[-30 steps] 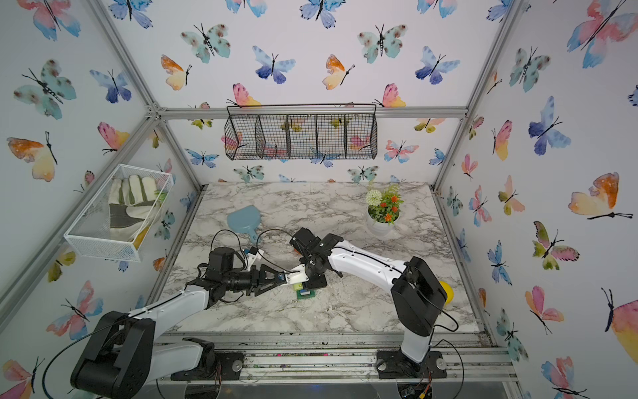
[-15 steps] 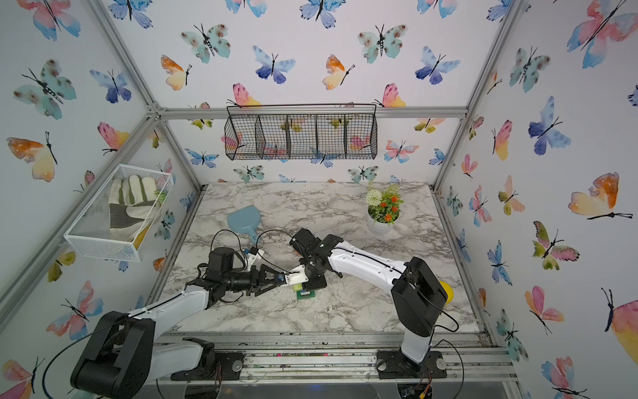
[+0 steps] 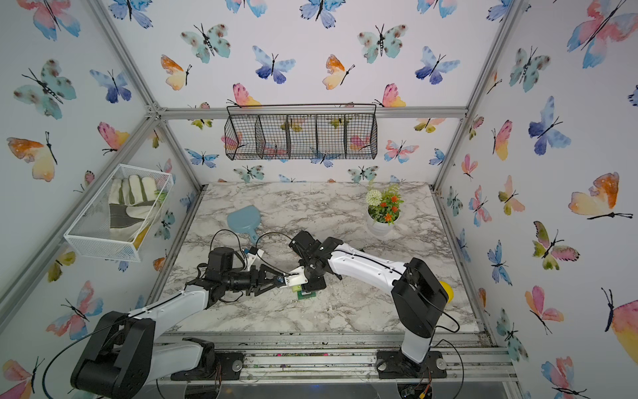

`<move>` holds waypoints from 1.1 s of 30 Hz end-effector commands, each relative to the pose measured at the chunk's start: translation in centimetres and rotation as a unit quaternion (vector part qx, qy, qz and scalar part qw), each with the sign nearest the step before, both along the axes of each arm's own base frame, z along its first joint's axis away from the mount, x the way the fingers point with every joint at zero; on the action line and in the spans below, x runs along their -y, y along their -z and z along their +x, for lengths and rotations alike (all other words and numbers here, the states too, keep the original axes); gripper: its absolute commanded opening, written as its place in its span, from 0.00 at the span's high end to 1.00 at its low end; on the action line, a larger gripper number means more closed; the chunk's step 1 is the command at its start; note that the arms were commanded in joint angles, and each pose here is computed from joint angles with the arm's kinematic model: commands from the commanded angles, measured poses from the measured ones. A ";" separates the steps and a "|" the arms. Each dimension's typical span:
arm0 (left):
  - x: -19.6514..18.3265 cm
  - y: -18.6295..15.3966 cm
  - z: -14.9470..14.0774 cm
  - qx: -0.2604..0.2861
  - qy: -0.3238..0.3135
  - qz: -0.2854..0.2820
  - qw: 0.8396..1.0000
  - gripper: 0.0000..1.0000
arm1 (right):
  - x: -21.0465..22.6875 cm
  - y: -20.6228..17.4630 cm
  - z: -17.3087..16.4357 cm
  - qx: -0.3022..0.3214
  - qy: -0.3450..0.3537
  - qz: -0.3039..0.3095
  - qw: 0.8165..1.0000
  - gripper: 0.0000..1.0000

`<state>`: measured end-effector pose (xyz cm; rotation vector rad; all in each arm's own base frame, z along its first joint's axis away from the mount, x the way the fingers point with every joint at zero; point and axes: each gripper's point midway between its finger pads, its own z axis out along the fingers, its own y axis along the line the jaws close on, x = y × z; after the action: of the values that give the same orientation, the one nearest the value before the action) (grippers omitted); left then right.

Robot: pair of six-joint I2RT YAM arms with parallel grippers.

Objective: Assemble the number 1 with lego
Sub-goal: Assemble the lego brick with the lego brick.

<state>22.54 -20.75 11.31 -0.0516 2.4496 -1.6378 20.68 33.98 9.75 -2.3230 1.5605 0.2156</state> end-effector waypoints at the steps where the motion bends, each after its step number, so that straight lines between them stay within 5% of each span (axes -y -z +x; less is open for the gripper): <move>1: 0.0 -0.4 0.0 0.008 0.008 -0.004 1.000 0.25 | 1.2 0.8 -0.2 -0.011 0.009 -0.034 0.999 0.98; 9: 0.0 -0.6 0.0 0.010 0.007 -0.005 1.000 0.25 | -0.5 -3.0 -0.3 -0.009 0.001 0.022 1.000 0.98; 33: -0.2 -0.7 0.2 0.012 0.006 -0.001 1.000 0.25 | 2.0 0.8 -0.1 -0.002 -0.006 -0.035 0.999 0.98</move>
<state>22.44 -20.53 11.07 -0.0566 2.4624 -1.6304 21.00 32.71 10.26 -2.3429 1.5647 0.1559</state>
